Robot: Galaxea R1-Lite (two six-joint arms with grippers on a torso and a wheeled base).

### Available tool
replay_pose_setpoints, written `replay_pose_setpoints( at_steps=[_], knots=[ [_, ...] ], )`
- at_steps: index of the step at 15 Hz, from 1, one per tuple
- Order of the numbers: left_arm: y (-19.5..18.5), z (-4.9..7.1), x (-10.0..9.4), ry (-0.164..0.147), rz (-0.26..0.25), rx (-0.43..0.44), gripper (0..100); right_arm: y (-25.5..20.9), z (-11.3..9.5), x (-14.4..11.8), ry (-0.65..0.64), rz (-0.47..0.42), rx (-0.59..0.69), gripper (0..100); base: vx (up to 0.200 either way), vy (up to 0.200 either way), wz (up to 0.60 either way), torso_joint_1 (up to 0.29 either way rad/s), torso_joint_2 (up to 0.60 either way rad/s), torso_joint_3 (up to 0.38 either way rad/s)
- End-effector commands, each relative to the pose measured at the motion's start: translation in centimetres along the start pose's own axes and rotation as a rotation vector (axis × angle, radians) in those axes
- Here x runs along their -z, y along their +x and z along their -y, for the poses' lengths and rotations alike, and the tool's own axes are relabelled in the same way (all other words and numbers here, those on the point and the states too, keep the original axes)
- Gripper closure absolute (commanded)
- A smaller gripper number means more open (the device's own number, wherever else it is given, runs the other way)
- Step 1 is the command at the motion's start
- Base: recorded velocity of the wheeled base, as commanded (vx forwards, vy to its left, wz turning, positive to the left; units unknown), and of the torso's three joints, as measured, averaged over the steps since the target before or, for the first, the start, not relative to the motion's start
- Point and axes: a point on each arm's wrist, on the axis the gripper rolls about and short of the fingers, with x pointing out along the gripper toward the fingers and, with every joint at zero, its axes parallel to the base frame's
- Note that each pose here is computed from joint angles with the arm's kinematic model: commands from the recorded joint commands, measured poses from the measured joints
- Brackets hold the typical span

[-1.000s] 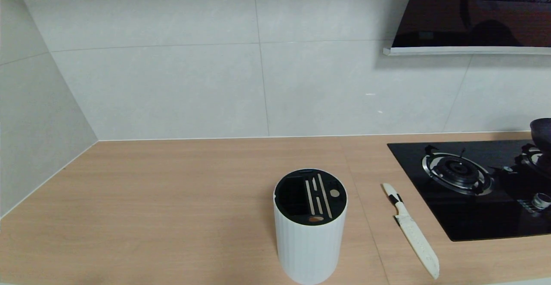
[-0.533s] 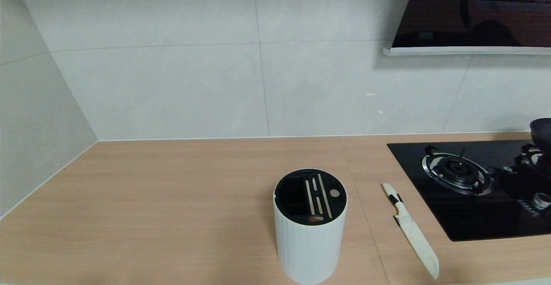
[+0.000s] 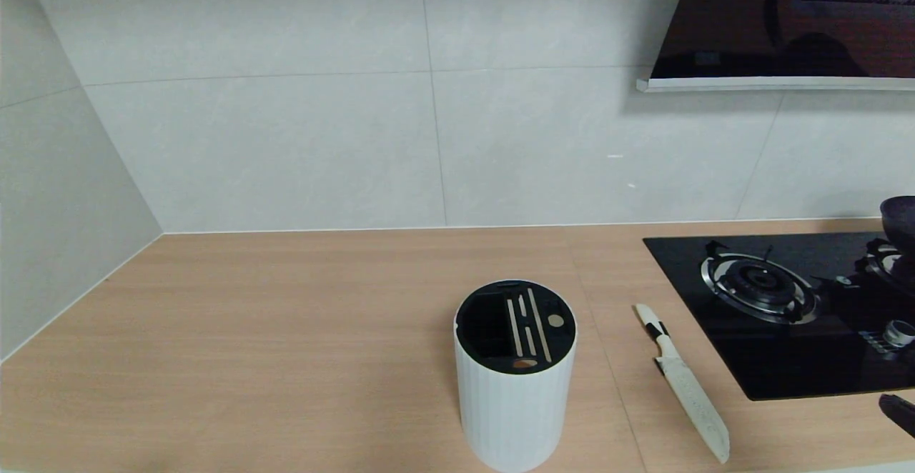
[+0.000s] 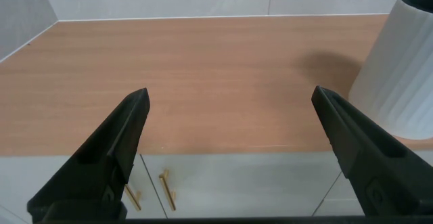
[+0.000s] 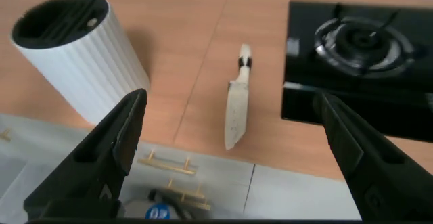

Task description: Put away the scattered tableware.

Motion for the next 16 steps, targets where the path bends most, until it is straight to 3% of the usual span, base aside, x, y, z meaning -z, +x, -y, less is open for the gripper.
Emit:
replay_pose_setpoints(
  at_steps=[1,8,12,16],
  knots=[
    [0.0,0.0,0.0,0.000,0.002,0.000,0,5.7,0.5,-1.7,0.007,-0.122,-0.016,0,0.000,0.000,0.00,0.000,0.00,0.000],
    [0.0,0.0,0.0,0.000,0.000,0.000,0,13.7,0.9,-2.7,-0.004,-0.219,-0.034,0,0.000,0.000,0.00,0.000,0.00,0.000],
    [0.0,0.0,0.0,0.000,0.002,0.000,0,16.4,0.6,-0.9,-0.009,-0.302,-0.047,0,0.000,0.000,0.00,0.000,0.00,0.000],
    [0.0,0.0,0.0,0.000,0.000,0.000,0,20.2,0.7,2.6,-0.004,-0.407,-0.048,0,0.000,0.000,0.00,0.000,0.00,0.000]
  ],
)
